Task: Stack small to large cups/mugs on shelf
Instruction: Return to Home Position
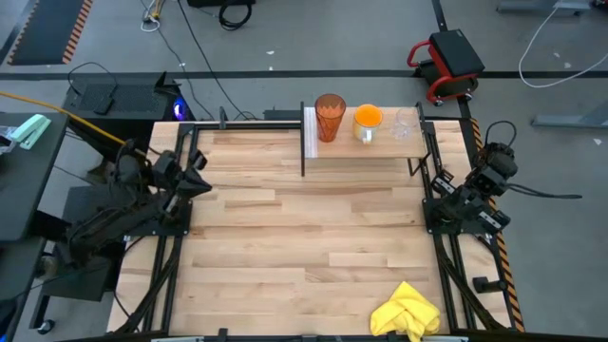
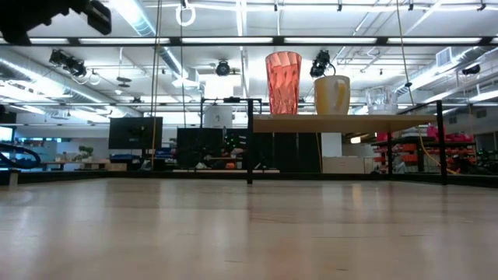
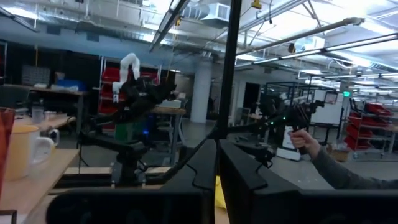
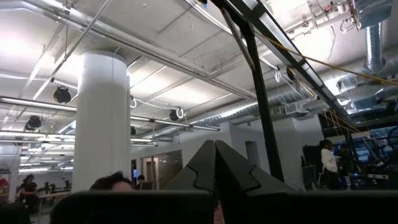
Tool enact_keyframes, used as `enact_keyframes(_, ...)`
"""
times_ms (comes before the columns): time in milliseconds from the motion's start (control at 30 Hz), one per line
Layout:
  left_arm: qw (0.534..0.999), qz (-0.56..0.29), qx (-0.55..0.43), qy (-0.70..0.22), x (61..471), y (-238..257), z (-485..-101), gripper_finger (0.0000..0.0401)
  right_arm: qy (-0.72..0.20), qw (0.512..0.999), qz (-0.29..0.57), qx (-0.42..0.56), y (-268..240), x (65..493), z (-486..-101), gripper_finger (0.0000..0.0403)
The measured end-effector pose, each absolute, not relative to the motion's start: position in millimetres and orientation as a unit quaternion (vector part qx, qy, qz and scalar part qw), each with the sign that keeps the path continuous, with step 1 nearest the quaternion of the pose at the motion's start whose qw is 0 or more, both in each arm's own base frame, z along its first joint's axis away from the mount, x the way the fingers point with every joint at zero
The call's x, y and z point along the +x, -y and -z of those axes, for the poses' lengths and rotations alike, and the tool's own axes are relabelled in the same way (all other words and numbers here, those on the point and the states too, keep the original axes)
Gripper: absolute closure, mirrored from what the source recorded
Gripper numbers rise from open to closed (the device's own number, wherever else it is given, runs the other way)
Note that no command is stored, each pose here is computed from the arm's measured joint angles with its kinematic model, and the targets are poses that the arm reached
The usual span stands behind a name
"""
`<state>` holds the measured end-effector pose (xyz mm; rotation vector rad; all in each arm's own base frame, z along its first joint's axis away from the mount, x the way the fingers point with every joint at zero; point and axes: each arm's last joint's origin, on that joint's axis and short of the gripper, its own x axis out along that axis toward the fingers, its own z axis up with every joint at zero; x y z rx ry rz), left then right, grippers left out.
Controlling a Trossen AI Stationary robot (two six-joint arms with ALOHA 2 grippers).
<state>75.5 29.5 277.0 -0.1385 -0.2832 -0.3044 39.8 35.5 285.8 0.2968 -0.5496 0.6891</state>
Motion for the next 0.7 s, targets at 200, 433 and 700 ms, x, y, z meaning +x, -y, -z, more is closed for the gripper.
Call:
enact_keyframes(200, 0.975, 0.135, -0.072, 0.163, 66.9, -24.0, -256.5, 0.0367, 0.269, 0.893, -0.331, 0.144, -36.6, 41.0, -282.8, 0.0389)
enact_keyframes(433, 0.973, 0.134, -0.085, 0.167, 66.4, -23.9, -237.9, 0.0371, 0.275, 0.904, -0.306, 0.12, -36.4, 42.4, -282.5, 0.0389)
enact_keyframes(700, 0.972, 0.132, -0.086, 0.174, 70.0, -26.8, -223.4, 0.0376, 0.285, 0.915, -0.273, 0.087, -34.1, 44.5, -282.3, 0.0389)
